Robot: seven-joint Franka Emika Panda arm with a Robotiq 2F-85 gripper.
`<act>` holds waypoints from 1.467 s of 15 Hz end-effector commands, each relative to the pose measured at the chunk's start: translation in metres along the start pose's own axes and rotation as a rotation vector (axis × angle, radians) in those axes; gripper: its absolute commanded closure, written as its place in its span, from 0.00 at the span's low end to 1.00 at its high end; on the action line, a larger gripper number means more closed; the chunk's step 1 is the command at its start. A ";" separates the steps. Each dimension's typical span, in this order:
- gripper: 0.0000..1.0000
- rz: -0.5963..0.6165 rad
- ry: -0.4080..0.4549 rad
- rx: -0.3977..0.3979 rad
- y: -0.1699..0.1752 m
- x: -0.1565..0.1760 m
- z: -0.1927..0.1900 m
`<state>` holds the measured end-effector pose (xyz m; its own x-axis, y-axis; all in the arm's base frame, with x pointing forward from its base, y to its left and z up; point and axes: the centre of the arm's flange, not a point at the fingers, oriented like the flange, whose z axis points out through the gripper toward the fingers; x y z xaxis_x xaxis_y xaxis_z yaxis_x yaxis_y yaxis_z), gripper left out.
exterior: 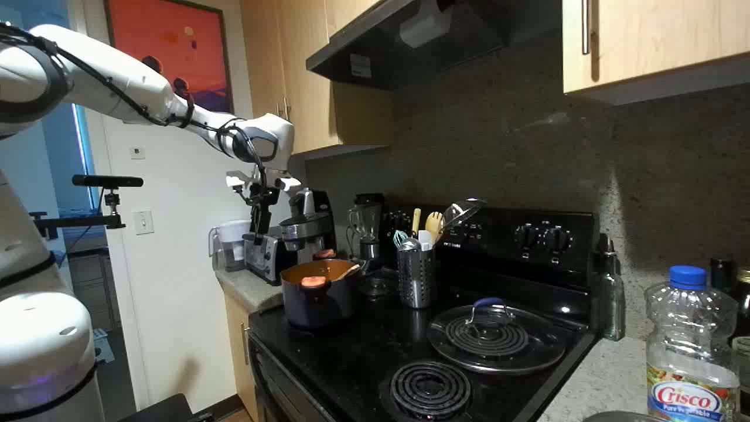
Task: Move the pot from the left plate to the right plate
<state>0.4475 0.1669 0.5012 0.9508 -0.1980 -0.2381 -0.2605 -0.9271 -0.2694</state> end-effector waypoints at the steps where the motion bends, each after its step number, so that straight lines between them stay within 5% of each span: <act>1: 0.00 0.000 0.000 0.000 0.000 0.000 0.000; 12: 0.00 0.326 -0.179 -0.012 0.059 0.184 0.008; 22: 0.00 0.276 -0.211 -0.008 0.061 0.188 0.017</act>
<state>0.6071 0.0787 0.4241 0.7891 -0.3719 -0.4889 -0.5005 -0.8507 -0.1606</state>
